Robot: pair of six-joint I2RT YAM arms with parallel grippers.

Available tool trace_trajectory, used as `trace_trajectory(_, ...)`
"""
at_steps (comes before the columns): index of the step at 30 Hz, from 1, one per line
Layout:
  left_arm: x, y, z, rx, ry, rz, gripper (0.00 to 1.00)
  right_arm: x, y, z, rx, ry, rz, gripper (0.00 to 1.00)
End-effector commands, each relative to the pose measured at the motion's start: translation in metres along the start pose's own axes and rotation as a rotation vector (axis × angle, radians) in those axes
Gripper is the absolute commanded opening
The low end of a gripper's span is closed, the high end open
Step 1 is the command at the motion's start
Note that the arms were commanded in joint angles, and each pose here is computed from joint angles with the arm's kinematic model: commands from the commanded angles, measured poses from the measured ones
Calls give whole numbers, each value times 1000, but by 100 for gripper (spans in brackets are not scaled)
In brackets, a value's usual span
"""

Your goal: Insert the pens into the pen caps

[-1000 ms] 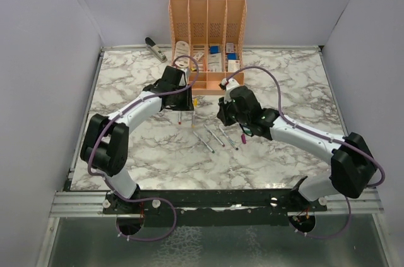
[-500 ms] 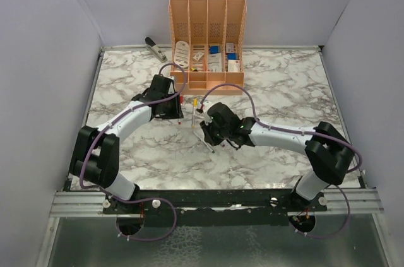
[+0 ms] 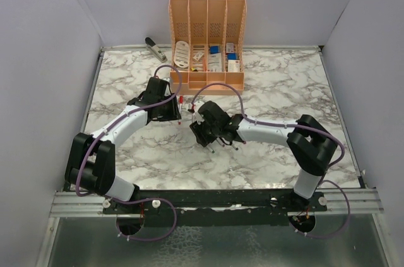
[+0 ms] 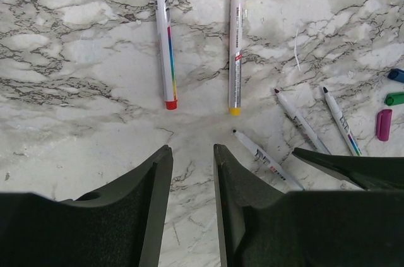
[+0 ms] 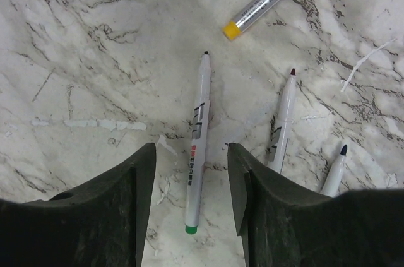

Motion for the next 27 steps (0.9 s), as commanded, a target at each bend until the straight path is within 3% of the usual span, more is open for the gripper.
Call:
trace_trajectory(1,-8,6,-2,14,7,-45,36,-4,-12,1,-8,23,8,50)
trace_trajectory(12,-9,2,-2,25,12,-41,36,9,-21,4,-19,10,51,37)
trace_trajectory(27,-8,-2,-5,52,29,-43,36,39,-20,12,-34,23,148,1)
Point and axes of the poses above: each gripper's point midway between its finger pads, its own y axis back along the fingers, its own z axis along the line the jaws close on, x = y × z, the point moved 1 cm from there along y, back along the fingers, and after that the axes turned 6 degrees about y, right-handed, at the moved point
